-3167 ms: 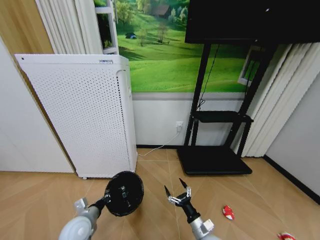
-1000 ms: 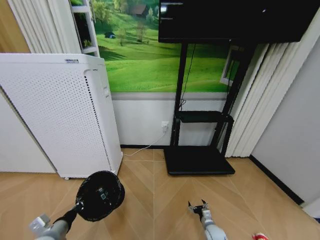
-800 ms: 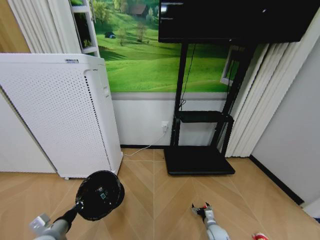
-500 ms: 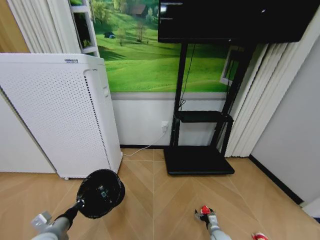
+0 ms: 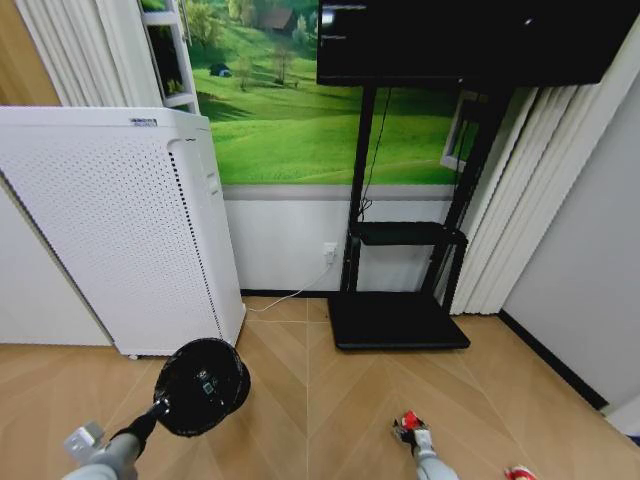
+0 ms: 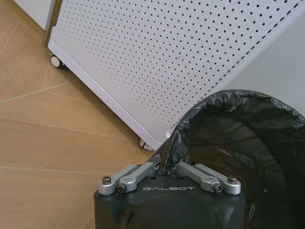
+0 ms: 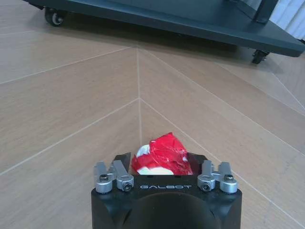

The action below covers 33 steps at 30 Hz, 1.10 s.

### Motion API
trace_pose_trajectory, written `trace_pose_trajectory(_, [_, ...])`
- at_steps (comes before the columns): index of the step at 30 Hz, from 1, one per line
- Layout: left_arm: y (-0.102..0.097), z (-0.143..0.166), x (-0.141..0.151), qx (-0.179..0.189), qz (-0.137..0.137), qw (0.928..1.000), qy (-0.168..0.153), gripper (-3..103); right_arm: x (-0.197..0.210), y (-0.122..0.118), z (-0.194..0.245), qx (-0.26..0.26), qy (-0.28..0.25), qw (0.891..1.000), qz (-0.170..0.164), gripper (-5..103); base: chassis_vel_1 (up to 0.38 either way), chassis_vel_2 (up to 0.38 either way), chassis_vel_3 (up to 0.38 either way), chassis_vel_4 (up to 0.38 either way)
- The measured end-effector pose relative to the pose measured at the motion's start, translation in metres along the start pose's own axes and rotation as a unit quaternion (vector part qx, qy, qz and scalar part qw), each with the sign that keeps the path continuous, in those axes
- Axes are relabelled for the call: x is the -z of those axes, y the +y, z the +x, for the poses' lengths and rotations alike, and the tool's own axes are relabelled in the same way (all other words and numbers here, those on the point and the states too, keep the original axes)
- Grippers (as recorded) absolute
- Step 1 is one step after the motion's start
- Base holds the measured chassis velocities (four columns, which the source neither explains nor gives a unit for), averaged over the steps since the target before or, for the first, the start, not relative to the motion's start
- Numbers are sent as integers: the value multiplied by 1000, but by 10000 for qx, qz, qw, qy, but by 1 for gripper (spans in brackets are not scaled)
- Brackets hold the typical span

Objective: Pick up the trash bin and place the garbage on the floor into it.

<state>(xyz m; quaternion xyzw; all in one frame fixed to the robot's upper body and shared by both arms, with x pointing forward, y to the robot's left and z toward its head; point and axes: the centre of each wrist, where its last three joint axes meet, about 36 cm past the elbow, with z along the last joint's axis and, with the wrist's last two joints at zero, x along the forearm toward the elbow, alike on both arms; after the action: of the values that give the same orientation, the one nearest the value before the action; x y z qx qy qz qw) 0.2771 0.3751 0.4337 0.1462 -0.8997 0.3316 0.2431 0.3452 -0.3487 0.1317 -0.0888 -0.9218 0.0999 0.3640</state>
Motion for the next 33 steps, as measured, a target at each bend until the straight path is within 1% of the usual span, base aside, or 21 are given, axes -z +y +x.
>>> trace_pose_trajectory(1, [0,0,0,0,0,10000,0,3,0,0,0,0,0,10000,0,69,0,0,0,0])
trace_pose_trajectory(3, [-2,-1,1,-21,9,10000,-18,3,-3,-3,2,-23,10,10000,-15,57,0,0,0,0])
trace_pose_trajectory(5, [-2,-1,2,-28,10,10000,-25,3,-4,-3,2,-33,8,10000,-19,57,0,0,0,0])
trace_pose_trajectory(6, [-3,-2,2,-34,14,10000,-35,3,-4,-4,3,-52,3,10000,-30,47,0,0,0,0])
trace_pose_trajectory(8, [-3,-2,2,-34,17,10000,-39,3,-5,-4,3,-56,-1,10000,-32,47,0,0,0,0])
trace_pose_trajectory(9, [-3,-3,2,-32,21,10000,-42,3,-5,-3,4,-60,-15,10000,-43,40,0,0,0,0])
trace_pose_trajectory(11, [-3,-3,2,-32,23,10000,-43,3,-5,-2,4,-63,-20,10000,-46,40,0,0,0,0])
trace_pose_trajectory(12, [-3,-3,2,-33,25,10000,-42,3,-4,-1,4,-68,-34,10000,-54,37,0,0,0,0])
trace_pose_trajectory(13, [-3,-3,2,-33,25,10000,-42,3,-4,-1,4,-68,-34,10000,-54,37,0,0,0,0])
trace_pose_trajectory(16, [-3,-4,2,-34,27,10000,-38,3,-1,-1,5,-76,-77,9999,-83,28,0,0,0,0])
trace_pose_trajectory(20, [-3,-6,2,-44,16,10000,-34,3,-2,-4,10,-73,-154,9998,-77,28,0,0,0,0])
trace_pose_trajectory(21, [-3,-8,3,-45,-1,10000,-25,3,-1,-11,15,-82,-232,9997,-57,28,0,0,0,0])
trace_pose_trajectory(23, [-3,-10,3,-45,-12,10000,-15,3,1,-15,19,-90,-293,9995,-65,28,0,0,0,0])
trace_pose_trajectory(25, [-5,-14,3,-79,-56,10000,12,3,11,-25,31,-103,-529,9985,-106,28,0,0,0,0])
trace_pose_trajectory(26, [-5,-14,3,-79,-56,10000,12,3,11,-25,31,-103,-529,9985,-106,28,0,0,0,0])
trace_pose_trajectory(29, [-10,-24,2,-163,-138,9997,89,3,30,-35,48,-29,-1000,9949,-152,28,0,0,0,0])
trace_pose_trajectory(30, [-10,-24,2,-163,-138,9997,89,3,30,-35,48,-29,-1000,9949,-152,28,0,0,0,0])
trace_pose_trajectory(31, [-11,-29,1,-206,-167,9996,130,3,37,-37,55,52,-1224,9923,-184,28,0,0,0,0])
trace_pose_trajectory(32, [-11,-35,-1,-316,-192,9991,218,3,48,-35,62,176,-1634,9862,-212,27,0,0,0,0])
trace_pose_trajectory(33, [-11,-35,-1,-316,-192,9991,218,3,48,-35,62,176,-1634,9862,-212,27,0,0,0,0])
